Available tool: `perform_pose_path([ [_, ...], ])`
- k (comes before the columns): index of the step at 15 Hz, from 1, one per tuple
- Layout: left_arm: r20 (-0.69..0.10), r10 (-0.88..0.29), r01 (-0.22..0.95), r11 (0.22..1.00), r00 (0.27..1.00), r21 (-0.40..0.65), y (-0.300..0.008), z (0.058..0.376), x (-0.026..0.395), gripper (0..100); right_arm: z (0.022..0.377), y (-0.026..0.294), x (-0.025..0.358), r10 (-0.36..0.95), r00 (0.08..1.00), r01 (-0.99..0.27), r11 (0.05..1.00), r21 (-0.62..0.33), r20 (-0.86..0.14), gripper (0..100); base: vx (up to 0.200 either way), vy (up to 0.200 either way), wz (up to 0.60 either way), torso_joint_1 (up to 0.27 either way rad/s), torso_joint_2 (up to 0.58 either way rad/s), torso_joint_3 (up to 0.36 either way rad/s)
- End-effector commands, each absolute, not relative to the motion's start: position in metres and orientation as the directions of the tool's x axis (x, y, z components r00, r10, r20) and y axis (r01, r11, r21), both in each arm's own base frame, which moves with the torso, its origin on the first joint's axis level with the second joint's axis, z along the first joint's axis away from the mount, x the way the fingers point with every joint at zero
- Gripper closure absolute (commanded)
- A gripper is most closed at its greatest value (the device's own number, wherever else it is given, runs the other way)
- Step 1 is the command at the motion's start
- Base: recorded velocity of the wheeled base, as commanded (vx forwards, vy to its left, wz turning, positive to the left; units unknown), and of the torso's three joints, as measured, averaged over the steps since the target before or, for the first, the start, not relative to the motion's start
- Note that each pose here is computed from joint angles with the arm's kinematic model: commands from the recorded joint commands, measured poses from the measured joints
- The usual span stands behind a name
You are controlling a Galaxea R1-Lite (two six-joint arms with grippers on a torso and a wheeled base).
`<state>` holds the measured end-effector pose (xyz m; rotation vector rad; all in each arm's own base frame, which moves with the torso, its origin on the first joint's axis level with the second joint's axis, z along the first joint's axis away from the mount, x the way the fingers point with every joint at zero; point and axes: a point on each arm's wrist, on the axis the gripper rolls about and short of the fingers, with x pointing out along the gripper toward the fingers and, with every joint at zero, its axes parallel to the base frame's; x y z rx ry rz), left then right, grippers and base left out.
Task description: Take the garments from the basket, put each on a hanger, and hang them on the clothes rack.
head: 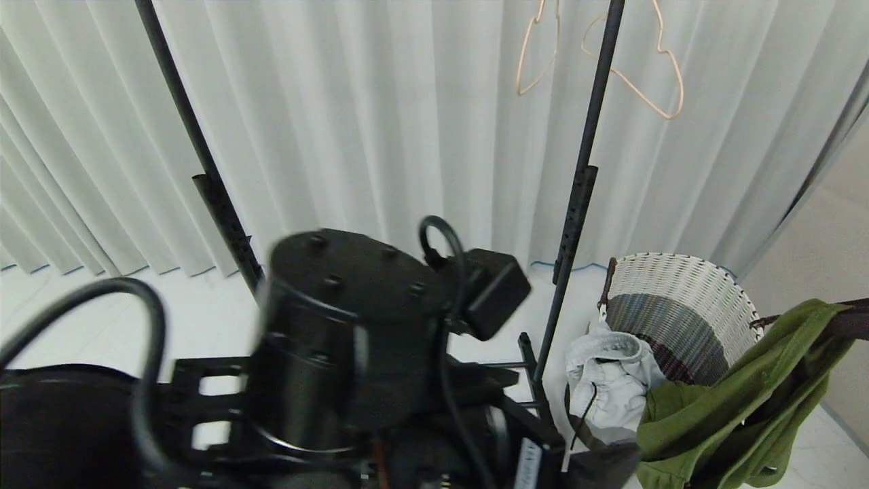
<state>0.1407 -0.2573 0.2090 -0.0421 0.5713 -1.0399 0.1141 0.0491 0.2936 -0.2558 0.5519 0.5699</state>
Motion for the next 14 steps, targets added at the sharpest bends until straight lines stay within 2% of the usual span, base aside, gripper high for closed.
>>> perform_pose_path([
  [1, -0.485, -0.813, 0.804, 0.505, 0.322, -0.313, -0.322, 0.174, 0.142, 0, 0.29, 0.049, 0.114, 0.439, 0.7, -0.574, 0.815, -0.078, -0.563, 100, 0.0, 0.0, 0.0, 0.0, 0.0, 0.0],
  [7, -0.522, -0.808, 0.824, 0.477, 0.274, -0.306, -0.38, 0.138, 0.144, 0, 0.293, 0.048, 0.109, 0.448, 0.71, -0.576, 0.813, -0.083, -0.543, 100, 0.0, 0.0, 0.0, 0.0, 0.0, 0.0],
  [8, -0.531, -0.798, 0.818, 0.491, 0.285, -0.299, -0.388, 0.129, 0.149, 0, 0.293, 0.048, 0.109, 0.45, 0.71, -0.579, 0.811, -0.084, -0.542, 100, 0.0, 0.0, 0.0, 0.0, 0.0, 0.0],
  [10, -0.536, -0.767, 0.791, 0.55, 0.353, -0.267, -0.4, 0.115, 0.166, 0, 0.293, 0.05, 0.106, 0.466, 0.702, -0.596, 0.799, -0.085, -0.538, 100, 0.0, 0.0, 0.0, 0.0, 0.0, 0.0],
  [14, -0.557, -0.728, 0.757, 0.605, 0.4, -0.247, -0.41, 0.091, 0.192, 0, 0.294, 0.05, 0.105, 0.473, 0.701, -0.601, 0.794, -0.086, -0.534, 100, 0.0, 0.0, 0.0, 0.0, 0.0, 0.0],
])
